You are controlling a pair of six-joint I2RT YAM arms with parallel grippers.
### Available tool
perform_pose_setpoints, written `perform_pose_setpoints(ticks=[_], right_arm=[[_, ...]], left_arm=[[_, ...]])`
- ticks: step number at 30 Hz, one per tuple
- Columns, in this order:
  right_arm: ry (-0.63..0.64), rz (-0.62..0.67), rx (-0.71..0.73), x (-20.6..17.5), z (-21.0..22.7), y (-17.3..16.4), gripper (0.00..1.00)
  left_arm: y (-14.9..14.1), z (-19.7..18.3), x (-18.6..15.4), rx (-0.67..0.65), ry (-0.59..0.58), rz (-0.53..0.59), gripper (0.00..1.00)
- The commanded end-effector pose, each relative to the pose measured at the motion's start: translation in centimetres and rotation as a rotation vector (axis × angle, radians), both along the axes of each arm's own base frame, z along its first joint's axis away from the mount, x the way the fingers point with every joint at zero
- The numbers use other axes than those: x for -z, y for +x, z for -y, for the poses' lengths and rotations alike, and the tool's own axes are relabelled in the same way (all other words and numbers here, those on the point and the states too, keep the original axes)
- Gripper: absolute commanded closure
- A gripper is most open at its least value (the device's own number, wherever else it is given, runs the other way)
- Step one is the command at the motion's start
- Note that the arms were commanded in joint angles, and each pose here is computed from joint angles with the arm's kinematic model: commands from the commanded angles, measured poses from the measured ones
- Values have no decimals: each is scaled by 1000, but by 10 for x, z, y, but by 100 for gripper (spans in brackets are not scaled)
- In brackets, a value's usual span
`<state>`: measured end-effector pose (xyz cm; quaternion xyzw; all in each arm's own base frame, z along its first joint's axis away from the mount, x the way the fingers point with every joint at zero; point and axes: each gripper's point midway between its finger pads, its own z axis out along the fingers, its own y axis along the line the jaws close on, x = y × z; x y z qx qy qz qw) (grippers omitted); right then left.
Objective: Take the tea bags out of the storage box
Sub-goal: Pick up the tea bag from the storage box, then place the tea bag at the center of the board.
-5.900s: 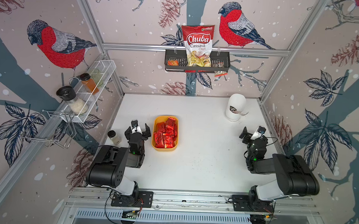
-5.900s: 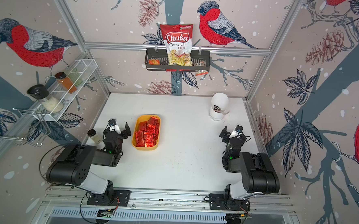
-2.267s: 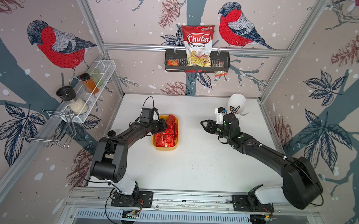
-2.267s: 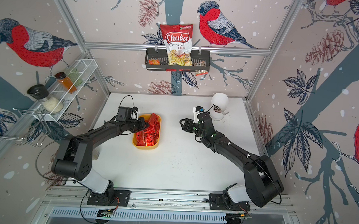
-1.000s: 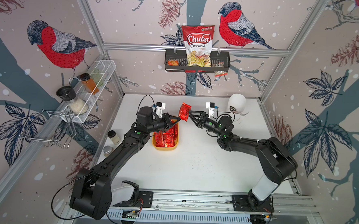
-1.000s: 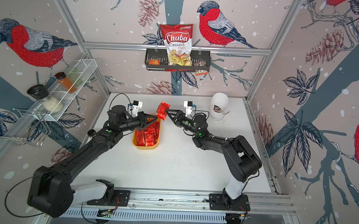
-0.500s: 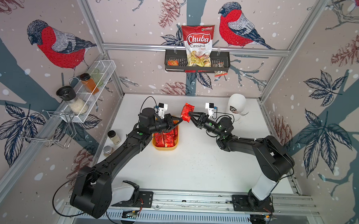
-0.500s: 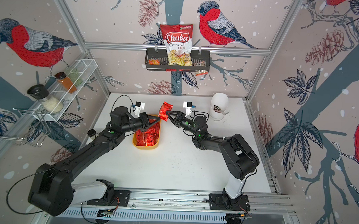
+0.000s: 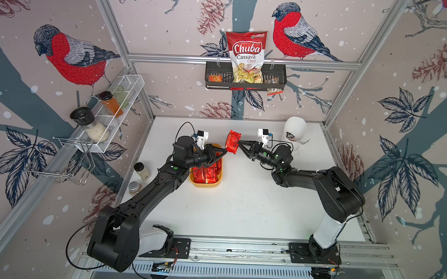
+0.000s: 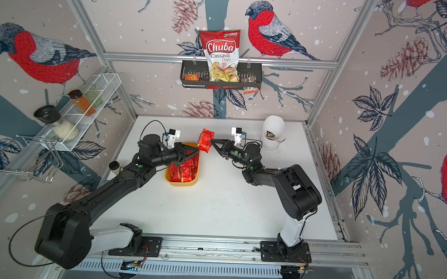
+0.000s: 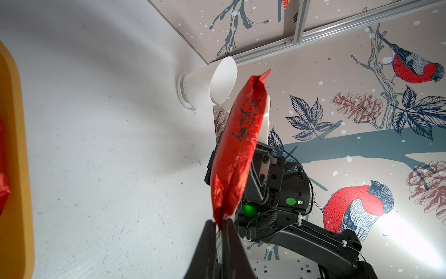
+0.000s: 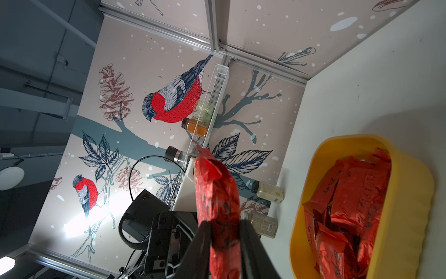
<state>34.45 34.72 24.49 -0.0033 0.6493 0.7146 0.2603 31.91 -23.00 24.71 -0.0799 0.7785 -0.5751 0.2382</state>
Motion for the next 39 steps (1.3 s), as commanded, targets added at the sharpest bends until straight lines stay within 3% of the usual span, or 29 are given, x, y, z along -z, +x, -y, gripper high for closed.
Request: perform_pose_setpoints(ticks=[1, 3, 7, 9, 21, 30, 39], right_arm=[[25, 33, -45, -9, -5, -7, 77], [29, 26, -44, -7, -4, -6, 77], [35, 9, -29, -4, 6, 1, 79], [27, -4, -13, -1, 16, 8, 82], [-336, -114, 76, 89, 58, 72, 84], [-442, -193, 5, 151, 34, 98, 84], [-567, -235, 31, 190, 25, 128, 82]], left_arm=[[3, 1, -5, -2, -11, 36, 88], [3, 1, -4, 0, -9, 34, 82], [3, -5, -2, -32, 47, 29, 57], [4, -14, -3, -63, 99, 38, 53], [-5, -70, 25, -174, 370, 47, 52], [-12, -80, 59, -179, 462, 5, 52], [-10, -93, 84, -202, 566, -21, 52]])
